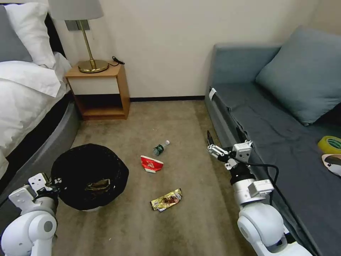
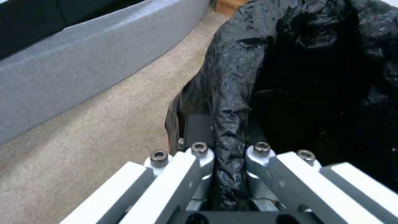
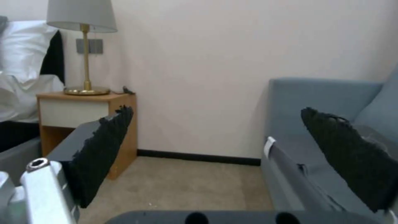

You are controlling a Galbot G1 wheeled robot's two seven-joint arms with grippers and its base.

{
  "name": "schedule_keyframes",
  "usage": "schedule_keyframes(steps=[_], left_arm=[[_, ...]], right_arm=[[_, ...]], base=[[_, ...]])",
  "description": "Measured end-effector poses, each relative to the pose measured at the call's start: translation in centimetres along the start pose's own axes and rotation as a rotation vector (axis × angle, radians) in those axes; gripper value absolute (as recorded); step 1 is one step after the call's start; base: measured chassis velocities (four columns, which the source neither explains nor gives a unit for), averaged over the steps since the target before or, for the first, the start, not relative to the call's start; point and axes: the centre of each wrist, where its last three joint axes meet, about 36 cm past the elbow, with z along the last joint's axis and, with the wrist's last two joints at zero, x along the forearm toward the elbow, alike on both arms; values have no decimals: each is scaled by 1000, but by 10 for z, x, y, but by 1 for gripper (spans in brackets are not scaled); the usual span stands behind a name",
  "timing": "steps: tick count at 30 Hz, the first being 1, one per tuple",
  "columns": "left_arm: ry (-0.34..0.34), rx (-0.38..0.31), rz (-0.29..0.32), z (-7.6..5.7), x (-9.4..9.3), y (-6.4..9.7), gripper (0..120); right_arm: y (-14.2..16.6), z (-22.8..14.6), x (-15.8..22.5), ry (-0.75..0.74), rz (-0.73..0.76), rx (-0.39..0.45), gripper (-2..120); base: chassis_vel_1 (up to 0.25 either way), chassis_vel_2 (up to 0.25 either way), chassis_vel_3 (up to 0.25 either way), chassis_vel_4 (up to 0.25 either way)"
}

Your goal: Pick up the trash bin, then pick up the garbage on the floor and place it into the trash bin.

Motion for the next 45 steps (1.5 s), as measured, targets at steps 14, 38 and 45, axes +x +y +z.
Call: schedule_keyframes(steps=[14, 38, 45], left_arm=[[5, 1, -5, 2, -4, -1, 4], [12, -8, 2, 3, -6, 1, 4], [10, -8, 4, 3, -3, 0, 4]], right_arm=[[1, 11, -11, 12, -17, 10, 100], [-23, 74, -78, 52, -589, 75, 100], [-39, 92, -98, 119, -806, 143, 100]], base=[[-72, 84, 74, -83], [-18, 15, 17, -12], [0, 0, 0, 0]])
